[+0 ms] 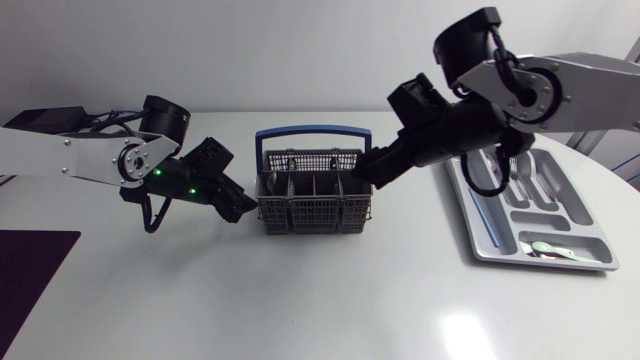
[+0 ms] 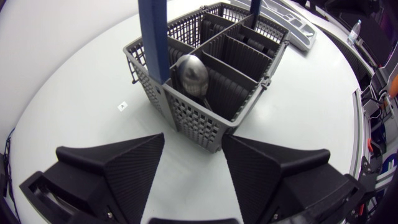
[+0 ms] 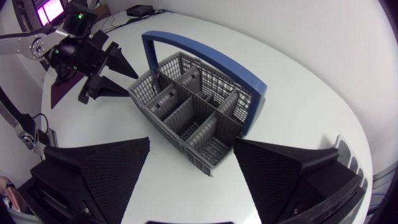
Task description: Unload the cutlery basket into the drawer organizer.
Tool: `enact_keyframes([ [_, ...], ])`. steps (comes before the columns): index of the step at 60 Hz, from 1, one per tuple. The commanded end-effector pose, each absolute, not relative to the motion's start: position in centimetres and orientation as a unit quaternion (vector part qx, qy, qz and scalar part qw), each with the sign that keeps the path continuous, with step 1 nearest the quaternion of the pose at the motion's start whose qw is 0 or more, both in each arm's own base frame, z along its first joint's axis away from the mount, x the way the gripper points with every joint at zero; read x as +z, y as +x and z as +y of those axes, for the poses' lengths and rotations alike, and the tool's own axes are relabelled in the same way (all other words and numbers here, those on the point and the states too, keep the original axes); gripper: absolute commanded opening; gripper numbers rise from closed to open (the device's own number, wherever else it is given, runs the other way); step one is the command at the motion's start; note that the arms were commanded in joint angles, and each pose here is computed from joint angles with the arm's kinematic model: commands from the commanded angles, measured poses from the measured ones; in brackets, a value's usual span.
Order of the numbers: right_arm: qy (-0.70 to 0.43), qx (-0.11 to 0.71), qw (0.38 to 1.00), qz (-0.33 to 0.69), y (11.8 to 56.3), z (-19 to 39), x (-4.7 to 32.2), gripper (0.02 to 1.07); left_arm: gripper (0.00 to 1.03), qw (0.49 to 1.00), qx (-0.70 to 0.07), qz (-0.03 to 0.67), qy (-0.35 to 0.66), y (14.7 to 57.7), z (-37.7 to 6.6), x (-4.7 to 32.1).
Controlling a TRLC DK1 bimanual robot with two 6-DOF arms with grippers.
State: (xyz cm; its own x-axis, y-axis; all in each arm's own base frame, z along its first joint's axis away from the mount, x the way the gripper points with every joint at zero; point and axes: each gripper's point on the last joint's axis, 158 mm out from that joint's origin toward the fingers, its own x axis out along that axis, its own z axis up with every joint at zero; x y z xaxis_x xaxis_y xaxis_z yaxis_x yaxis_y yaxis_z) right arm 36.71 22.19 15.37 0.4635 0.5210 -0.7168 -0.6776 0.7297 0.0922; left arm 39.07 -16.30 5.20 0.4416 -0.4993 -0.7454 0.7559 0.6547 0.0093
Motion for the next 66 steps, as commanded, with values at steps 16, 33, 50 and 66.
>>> enact_keyframes([
  [16,-0.038,0.391,0.818,0.421,38.4,29.8,13.1,0.93,0.66,0.852,-0.371,0.318,0.185,38.5,-15.5,6.9],
  [33,-0.011,0.402,0.817,0.414,39.0,34.9,11.7,0.86,0.66,0.859,-0.379,0.302,0.164,38.4,-14.8,6.7],
  [50,-0.021,0.394,0.827,0.401,39.2,37.6,9.8,0.76,0.66,0.863,-0.382,0.292,0.155,38.2,-14.5,6.3],
  [66,-0.017,0.369,0.844,0.389,41.1,38.3,8.6,0.61,0.66,0.866,-0.383,0.285,0.147,38.6,-14.1,5.8],
])
